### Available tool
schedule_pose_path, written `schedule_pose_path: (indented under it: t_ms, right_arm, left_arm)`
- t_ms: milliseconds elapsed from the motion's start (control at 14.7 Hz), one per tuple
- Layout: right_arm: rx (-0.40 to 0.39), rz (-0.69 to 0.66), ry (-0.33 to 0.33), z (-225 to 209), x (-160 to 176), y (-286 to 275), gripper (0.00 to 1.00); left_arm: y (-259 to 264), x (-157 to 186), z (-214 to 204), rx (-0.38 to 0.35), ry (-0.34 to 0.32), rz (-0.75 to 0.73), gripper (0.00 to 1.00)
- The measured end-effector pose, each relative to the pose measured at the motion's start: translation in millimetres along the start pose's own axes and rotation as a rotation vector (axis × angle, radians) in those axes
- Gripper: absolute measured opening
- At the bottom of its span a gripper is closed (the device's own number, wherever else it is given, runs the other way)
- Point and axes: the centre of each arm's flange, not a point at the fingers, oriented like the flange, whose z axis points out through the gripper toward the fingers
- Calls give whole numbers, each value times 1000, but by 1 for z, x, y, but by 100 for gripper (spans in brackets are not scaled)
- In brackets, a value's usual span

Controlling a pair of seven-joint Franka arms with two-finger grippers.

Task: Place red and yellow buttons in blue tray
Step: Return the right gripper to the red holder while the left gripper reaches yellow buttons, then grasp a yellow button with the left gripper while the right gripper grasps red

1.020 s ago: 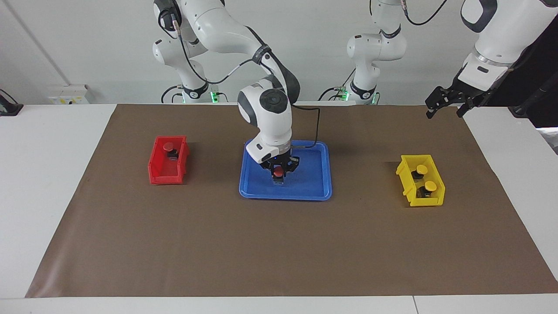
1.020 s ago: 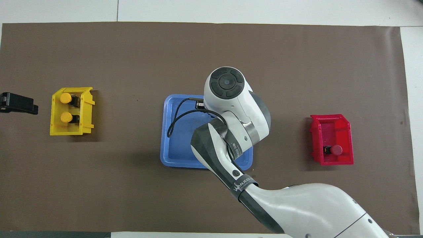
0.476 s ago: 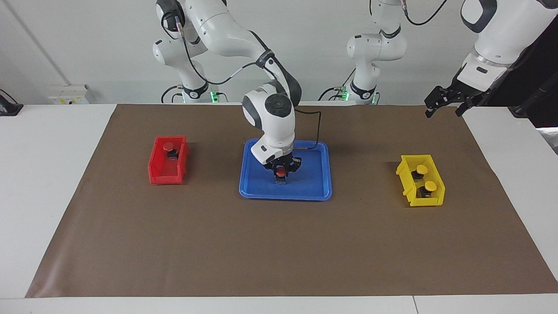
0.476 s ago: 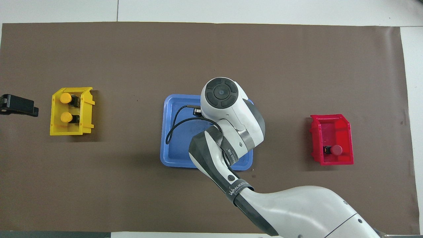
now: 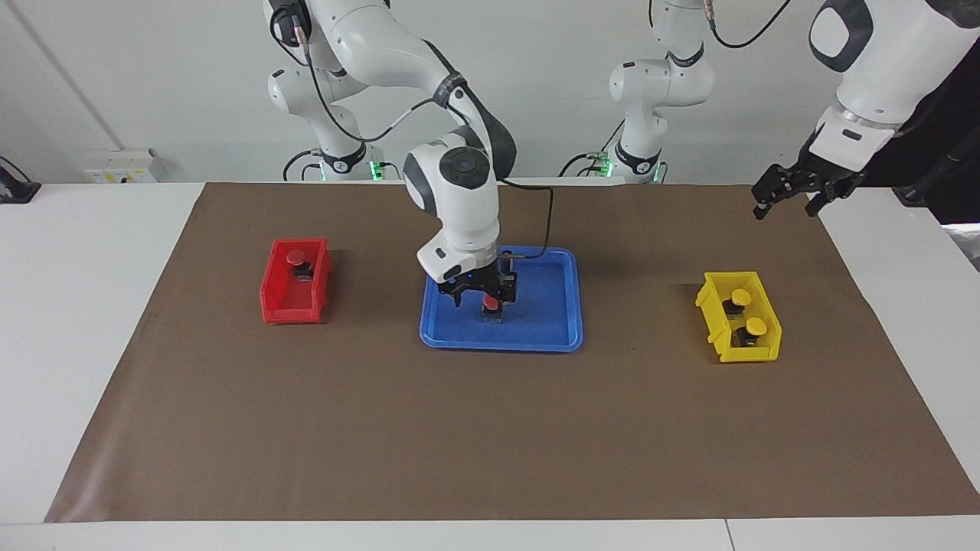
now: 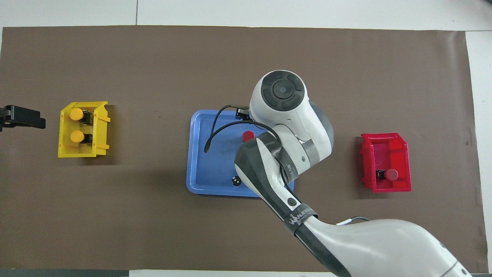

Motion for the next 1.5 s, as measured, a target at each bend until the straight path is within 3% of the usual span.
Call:
schedule_pose_path:
  t_ms: [136, 204, 272, 476, 680, 952, 1496]
  right_arm:
    - [-23, -51, -28, -39, 15, 69, 87]
    - [-29, -75, -41, -53, 14, 105, 87]
    - [-31, -102, -51, -63, 9, 141, 87]
    - [-34, -177, -92, -67, -21, 232, 85]
    - [-27, -209, -115, -50, -50, 304, 80]
    - [-23, -202, -119, -20, -64, 345, 73]
    - [-23, -256, -87, 29, -65, 357, 66]
  left_arm:
    - [-8, 16, 46, 6, 0, 14, 96]
    - [-10, 28, 70, 10, -2, 17, 83]
    - [-10, 39, 93, 14, -1, 21, 78]
    - [-11, 62, 147, 24, 7, 24, 72]
    - [-13, 70, 170, 28, 13, 24, 69]
    - [-26, 72, 180, 31, 9, 8, 66]
    - [-24, 62, 204, 29, 2, 12, 66]
